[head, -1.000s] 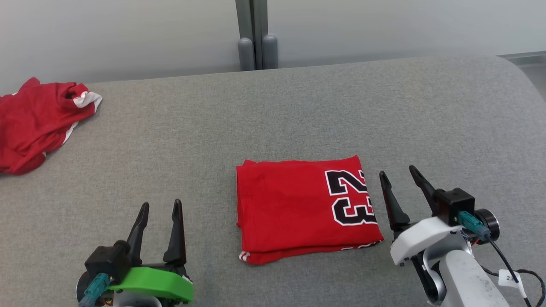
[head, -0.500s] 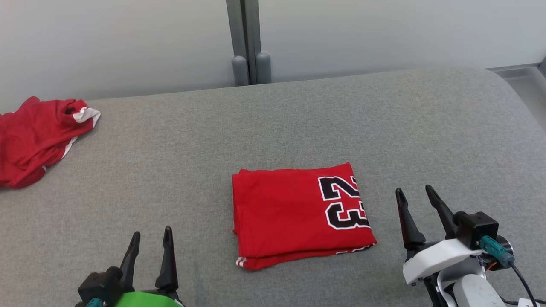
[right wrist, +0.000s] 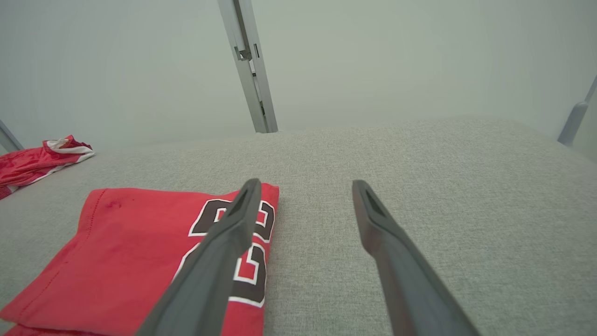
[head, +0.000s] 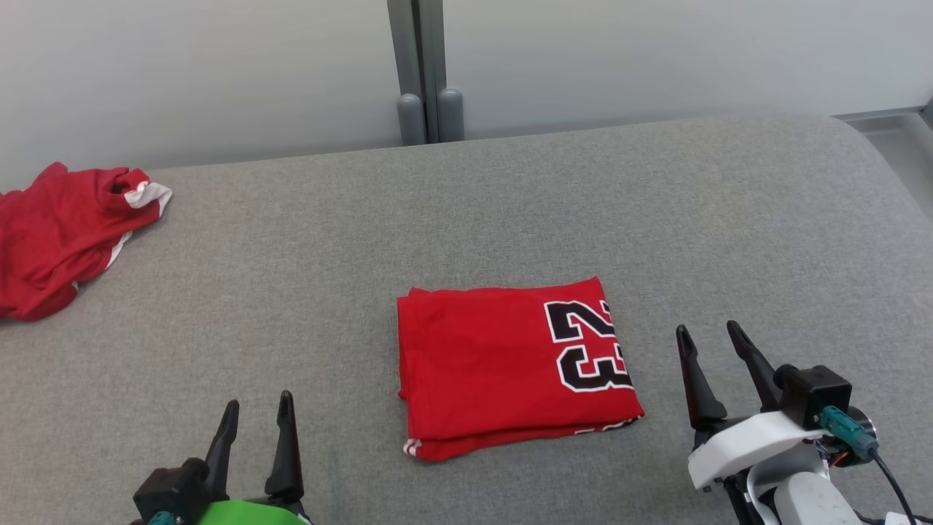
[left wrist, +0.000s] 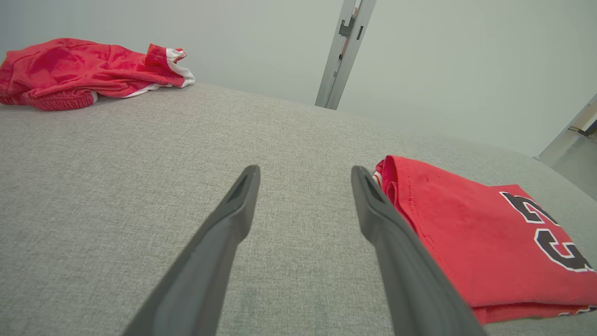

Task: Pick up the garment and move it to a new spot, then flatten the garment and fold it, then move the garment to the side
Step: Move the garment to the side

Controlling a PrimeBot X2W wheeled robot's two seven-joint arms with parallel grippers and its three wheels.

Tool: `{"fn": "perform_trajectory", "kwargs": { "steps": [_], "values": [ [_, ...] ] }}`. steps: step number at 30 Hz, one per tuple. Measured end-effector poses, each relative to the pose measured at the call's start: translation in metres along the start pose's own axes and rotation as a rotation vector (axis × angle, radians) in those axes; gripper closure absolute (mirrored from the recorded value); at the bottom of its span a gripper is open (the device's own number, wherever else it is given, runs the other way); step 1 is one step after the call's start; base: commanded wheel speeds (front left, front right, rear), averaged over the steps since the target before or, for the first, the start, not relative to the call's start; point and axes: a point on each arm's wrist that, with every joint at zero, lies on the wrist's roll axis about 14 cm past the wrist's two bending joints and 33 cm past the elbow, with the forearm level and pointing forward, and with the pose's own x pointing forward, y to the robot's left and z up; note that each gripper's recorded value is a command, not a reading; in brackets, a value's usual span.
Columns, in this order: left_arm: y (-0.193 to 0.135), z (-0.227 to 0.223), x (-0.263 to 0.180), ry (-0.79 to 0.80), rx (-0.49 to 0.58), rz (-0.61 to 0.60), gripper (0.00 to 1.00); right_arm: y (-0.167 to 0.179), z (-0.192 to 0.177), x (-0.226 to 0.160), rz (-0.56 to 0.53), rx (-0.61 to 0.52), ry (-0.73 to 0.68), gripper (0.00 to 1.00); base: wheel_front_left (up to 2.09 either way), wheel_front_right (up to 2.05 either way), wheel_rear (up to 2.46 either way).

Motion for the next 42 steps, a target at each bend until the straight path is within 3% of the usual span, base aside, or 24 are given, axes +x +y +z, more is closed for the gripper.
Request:
{"fn": "perform_trajectory", "kwargs": {
  "steps": [8,21,30,36,38,39,40,42],
  "values": [
    [0.0,0.001,0.001,-0.004,-0.001,0.001,0.0,0.003,-0.019,0.006,0.022,-0.05,0.066,0.0,0.0,0.0,0.0],
    [0.011,0.002,-0.006,-0.009,-0.003,0.04,0.0,0.03,-0.058,0.05,0.12,-0.152,0.339,0.0,0.0,0.0,0.0],
    [0.022,0.001,-0.014,-0.005,-0.012,0.082,0.0,0.043,-0.1,0.051,0.165,-0.183,0.563,0.0,0.0,0.0,0.0],
    [0.027,-0.002,-0.015,0.003,-0.014,0.1,0.0,0.048,-0.116,0.049,0.187,-0.186,0.637,0.0,0.0,0.0,0.0],
    [0.027,-0.002,-0.013,0.004,-0.016,0.1,0.0,0.05,-0.118,0.05,0.192,-0.182,0.65,0.22,0.0,0.0,0.0],
    [0.026,-0.002,-0.011,0.005,-0.016,0.096,0.0,0.051,-0.12,0.051,0.195,-0.181,0.657,0.62,0.0,0.0,0.0],
    [0.026,-0.002,-0.01,0.006,-0.016,0.094,0.0,0.051,-0.12,0.052,0.196,-0.18,0.66,0.68,0.0,0.0,0.0],
    [0.025,-0.003,-0.008,0.01,-0.017,0.09,0.0,0.051,-0.121,0.052,0.199,-0.179,0.665,0.91,0.0,0.0,0.0]
  ]
}}
